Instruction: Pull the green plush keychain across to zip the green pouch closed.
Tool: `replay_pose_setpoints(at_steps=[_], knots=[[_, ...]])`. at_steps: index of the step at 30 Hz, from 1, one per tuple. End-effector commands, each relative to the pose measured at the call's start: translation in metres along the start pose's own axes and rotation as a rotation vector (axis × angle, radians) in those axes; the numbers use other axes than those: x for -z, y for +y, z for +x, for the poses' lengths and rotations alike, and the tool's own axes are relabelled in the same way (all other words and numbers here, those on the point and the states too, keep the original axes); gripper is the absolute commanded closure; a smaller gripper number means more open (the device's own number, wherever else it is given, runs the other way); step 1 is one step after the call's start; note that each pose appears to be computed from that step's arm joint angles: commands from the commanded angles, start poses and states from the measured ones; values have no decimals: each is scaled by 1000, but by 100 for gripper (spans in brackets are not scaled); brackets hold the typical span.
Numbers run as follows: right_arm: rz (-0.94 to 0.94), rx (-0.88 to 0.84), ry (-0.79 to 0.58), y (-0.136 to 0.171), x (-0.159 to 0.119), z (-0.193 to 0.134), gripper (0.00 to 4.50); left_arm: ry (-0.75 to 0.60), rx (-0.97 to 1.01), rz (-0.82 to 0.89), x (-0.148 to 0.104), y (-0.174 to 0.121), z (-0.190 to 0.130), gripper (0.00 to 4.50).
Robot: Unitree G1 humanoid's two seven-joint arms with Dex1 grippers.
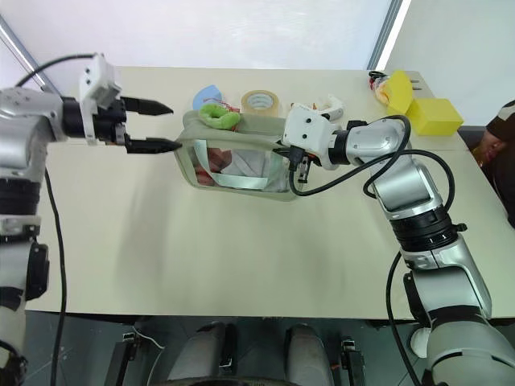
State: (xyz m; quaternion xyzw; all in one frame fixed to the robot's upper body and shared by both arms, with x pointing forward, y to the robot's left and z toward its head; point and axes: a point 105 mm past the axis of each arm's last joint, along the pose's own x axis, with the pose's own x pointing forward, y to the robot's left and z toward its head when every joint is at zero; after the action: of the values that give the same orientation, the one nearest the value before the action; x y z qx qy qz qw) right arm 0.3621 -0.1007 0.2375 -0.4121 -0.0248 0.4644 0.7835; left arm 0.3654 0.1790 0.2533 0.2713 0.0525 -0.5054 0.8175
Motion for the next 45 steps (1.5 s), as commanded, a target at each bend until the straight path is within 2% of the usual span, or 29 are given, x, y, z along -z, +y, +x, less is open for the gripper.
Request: replay_pose_setpoints(at_steps=[1, 3, 5, 9, 11, 13, 16, 19, 21, 24, 28, 33, 41, 44, 45], knots=[[-41, 3, -30, -4, -12, 0, 450, 17, -50, 90, -3, 3, 5, 3], [-43, 0, -26, -4, -12, -1, 450, 18, -59, 94, -1, 5, 8, 56], [-43, -1, -24, -4, -11, -1, 450, 26, -51, 103, 2, 4, 10, 132], [-41, 3, -23, -5, -11, -2, 450, 5, -38, 92, 1, 2, 14, 351], [-38, 6, -20, -5, -10, -2, 450, -7, -28, 84, 0, 1, 15, 444], [-28, 4, -21, -4, -9, -3, 450, -3, -23, 86, 0, 0, 16, 444], [21, -16, -30, -5, -8, -10, 339, -2, 5, 85, 0, -4, 18, 450], [14, 18, -45, -21, -19, -19, 183, -11, 7, 78, -2, -5, 17, 450], [15, 64, -128, -39, -45, -22, 86, -22, 9, 75, -5, -5, 17, 450], [94, 75, -277, -50, -81, -17, 86, -29, 11, 72, -7, -5, 18, 450], [130, 25, -353, -41, -103, 8, 86, -29, 13, 72, -8, -6, 19, 450], [191, -40, -334, -24, -92, 33, 86, -25, 22, 74, -7, -9, 20, 450], [188, -66, -228, -17, -71, 43, 86, -30, 20, 74, -9, -12, 20, 450], [194, -69, -214, -16, -70, 43, 167, -32, 17, 76, -10, -11, 20, 450], [197, -72, -207, -16, -69, 43, 213, -35, 15, 78, -11, -11, 20, 450]])
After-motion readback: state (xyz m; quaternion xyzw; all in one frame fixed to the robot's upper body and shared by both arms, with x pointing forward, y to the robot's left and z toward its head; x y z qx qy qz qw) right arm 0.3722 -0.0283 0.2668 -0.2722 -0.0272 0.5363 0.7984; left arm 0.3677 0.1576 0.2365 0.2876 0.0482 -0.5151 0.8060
